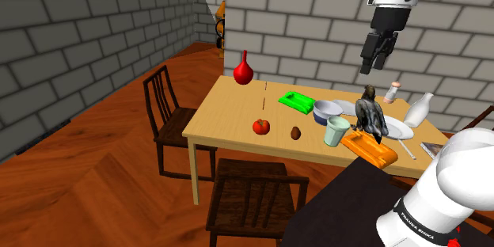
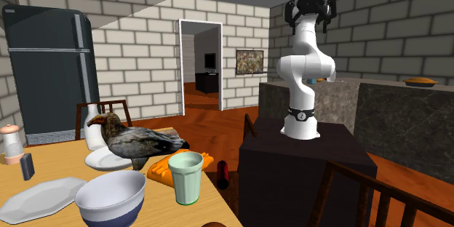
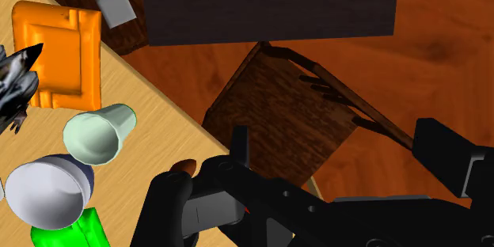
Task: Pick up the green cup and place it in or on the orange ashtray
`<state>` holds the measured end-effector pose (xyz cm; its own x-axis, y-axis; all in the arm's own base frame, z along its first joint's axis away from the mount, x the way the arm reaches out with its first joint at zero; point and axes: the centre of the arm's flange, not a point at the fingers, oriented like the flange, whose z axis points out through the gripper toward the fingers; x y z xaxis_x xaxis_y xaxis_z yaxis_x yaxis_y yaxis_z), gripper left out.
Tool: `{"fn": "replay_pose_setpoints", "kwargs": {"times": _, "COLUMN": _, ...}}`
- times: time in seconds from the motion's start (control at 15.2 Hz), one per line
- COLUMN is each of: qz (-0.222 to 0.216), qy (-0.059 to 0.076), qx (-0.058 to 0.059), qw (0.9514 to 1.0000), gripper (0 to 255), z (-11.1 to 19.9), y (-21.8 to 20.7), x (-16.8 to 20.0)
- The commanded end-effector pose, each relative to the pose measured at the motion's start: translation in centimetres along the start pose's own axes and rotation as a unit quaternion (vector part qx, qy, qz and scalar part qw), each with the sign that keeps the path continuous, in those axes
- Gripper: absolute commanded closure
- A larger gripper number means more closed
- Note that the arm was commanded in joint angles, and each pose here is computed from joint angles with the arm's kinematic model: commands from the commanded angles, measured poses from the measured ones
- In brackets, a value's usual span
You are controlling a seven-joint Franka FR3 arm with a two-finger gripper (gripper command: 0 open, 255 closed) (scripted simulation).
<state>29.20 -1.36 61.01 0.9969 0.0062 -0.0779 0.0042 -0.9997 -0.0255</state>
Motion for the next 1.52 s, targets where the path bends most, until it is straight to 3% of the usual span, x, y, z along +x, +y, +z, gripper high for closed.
{"fn": "replay_pose_setpoints", "kwargs": {"times": 0.0, "qz": 0.000, "qy": 0.000, "qx": 0.000, "qw": 1.0000, "gripper": 0, "z": 0.0, "y": 0.0, "x": 0.0}}
{"fn": "replay_pose_setpoints", "kwargs": {"times": 1.45, "qz": -0.017, "qy": 0.008, "qx": -0.081, "qw": 0.9966, "gripper": 0, "z": 22.5, "y": 13.8, "x": 8.7}}
